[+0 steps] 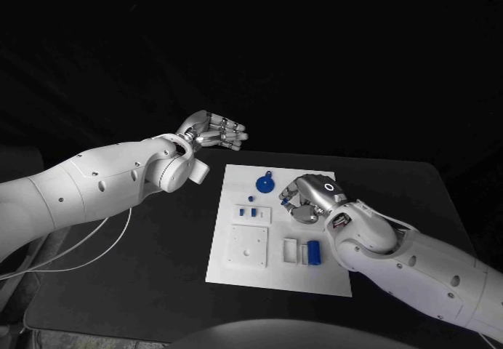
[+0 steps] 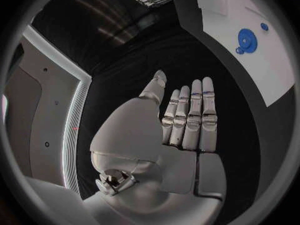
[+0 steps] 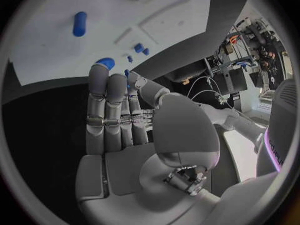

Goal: Assemble the parts on the task board

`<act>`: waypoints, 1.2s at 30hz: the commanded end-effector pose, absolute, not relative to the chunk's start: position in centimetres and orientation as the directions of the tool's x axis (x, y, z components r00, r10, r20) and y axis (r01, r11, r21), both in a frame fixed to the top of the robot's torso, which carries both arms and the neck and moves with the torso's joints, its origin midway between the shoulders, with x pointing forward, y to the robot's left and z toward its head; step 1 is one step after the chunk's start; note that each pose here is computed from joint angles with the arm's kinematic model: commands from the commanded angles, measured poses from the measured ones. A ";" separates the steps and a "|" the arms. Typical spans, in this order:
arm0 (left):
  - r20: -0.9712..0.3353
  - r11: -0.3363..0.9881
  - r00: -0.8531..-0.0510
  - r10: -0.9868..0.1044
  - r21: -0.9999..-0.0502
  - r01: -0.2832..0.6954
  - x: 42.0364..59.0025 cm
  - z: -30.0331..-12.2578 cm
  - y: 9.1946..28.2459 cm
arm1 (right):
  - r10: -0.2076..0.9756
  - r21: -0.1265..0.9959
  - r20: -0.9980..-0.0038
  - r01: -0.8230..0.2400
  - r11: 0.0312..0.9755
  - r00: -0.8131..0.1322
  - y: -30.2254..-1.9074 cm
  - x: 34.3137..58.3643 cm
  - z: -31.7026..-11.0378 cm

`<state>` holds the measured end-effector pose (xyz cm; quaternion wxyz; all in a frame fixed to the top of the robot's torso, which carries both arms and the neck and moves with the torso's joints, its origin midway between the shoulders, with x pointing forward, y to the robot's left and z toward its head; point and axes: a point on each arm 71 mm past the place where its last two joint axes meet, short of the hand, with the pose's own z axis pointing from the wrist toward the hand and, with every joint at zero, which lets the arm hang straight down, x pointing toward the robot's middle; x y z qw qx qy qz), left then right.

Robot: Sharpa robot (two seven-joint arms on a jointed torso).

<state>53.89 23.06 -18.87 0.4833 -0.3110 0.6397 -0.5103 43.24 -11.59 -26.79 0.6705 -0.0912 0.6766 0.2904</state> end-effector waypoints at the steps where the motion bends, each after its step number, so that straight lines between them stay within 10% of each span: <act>1: -0.291 0.272 -0.345 -0.892 -0.957 0.102 53.9 -18.7 22.6 | 0.276 0.274 -0.958 -0.547 0.791 -0.080 -10.4 42.3 -27.3; 36: -0.274 0.254 -0.374 -0.886 -0.962 0.104 54.1 -18.8 20.9 | 0.196 0.276 -0.960 -0.552 0.787 -0.200 -6.2 39.3 -34.0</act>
